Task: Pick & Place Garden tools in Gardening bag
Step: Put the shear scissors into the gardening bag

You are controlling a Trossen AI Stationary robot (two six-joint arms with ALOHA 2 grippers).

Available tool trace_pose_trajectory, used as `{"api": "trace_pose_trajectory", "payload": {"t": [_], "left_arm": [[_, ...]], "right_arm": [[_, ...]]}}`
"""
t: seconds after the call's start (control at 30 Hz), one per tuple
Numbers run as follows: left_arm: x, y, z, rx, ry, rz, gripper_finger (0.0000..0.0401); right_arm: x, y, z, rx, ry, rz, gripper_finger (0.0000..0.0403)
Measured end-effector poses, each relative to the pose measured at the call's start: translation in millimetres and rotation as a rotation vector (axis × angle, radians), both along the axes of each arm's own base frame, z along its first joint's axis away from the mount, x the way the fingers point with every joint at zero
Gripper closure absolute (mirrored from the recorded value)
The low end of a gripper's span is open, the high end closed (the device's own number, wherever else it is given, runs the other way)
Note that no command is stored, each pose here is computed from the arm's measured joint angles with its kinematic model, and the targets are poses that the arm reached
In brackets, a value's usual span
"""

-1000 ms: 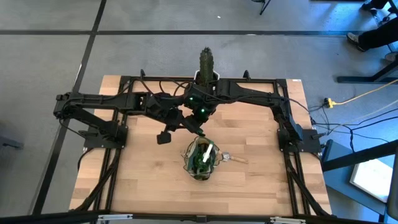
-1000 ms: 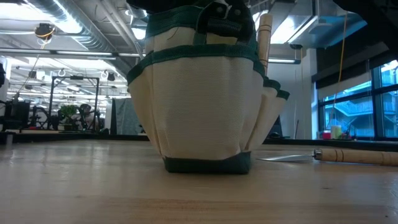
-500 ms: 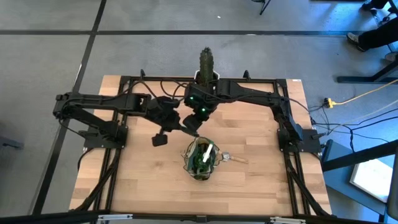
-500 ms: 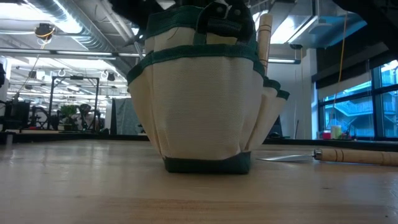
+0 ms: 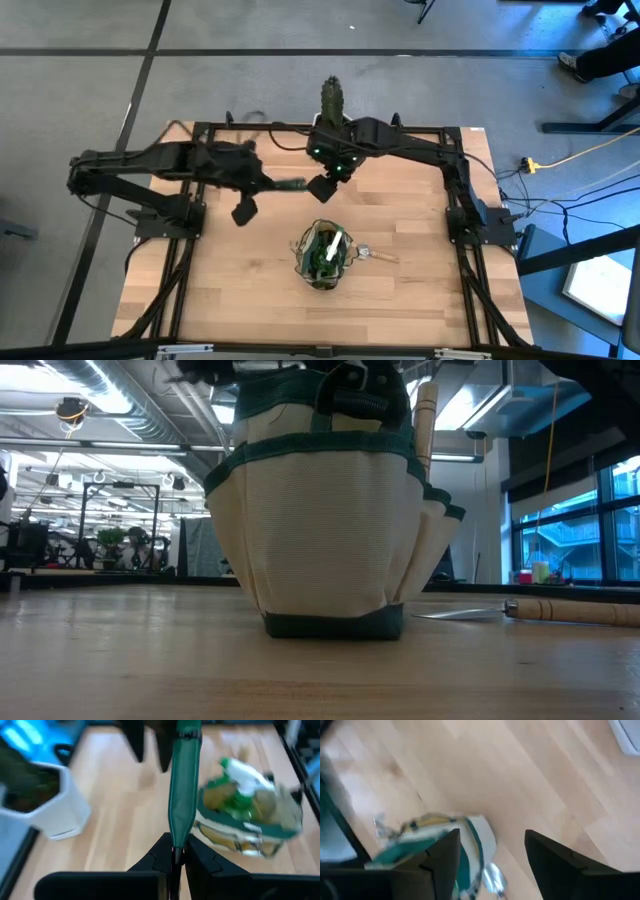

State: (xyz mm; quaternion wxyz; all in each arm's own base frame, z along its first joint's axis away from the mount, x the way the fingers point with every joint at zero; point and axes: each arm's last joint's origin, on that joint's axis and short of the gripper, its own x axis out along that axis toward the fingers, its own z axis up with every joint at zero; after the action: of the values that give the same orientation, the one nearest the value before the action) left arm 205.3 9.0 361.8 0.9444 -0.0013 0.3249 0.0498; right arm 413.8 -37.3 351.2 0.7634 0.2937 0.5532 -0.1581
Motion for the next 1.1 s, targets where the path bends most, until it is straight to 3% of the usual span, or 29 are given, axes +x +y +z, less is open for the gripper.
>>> {"api": "trace_pose_trajectory", "payload": {"t": [0.2,0.37,0.5,0.63,0.87,1.1], "left_arm": [[-20.4,-3.3,6.7,-0.079,-0.212,0.225,0.0377],[-20.6,-16.1,-3.6,-0.158,-0.392,0.400,0.0377],[-7.9,-31.9,-7.9,-0.184,-0.534,0.482,0.0377],[10.6,-47.3,-9.1,-0.174,-0.633,0.572,0.0377],[39.1,-78.5,-21.4,-0.151,-0.746,0.717,0.0377],[49.7,-100.9,-29.2,-0.152,-0.807,0.809,0.0377]], "right_arm": [[-15.5,5.0,21.0,-0.030,-0.049,0.107,0.0202],[-30.8,28.0,46.3,-0.187,-0.128,0.194,0.0235],[-42.7,50.7,70.6,-0.286,-0.257,0.297,0.0248],[-50.0,72.7,87.4,-0.282,-0.389,0.389,0.0245],[-57.9,116.3,88.3,-0.327,-0.444,0.524,0.0229],[-81.2,127.6,79.4,-0.325,-0.502,0.566,0.0228]]}}
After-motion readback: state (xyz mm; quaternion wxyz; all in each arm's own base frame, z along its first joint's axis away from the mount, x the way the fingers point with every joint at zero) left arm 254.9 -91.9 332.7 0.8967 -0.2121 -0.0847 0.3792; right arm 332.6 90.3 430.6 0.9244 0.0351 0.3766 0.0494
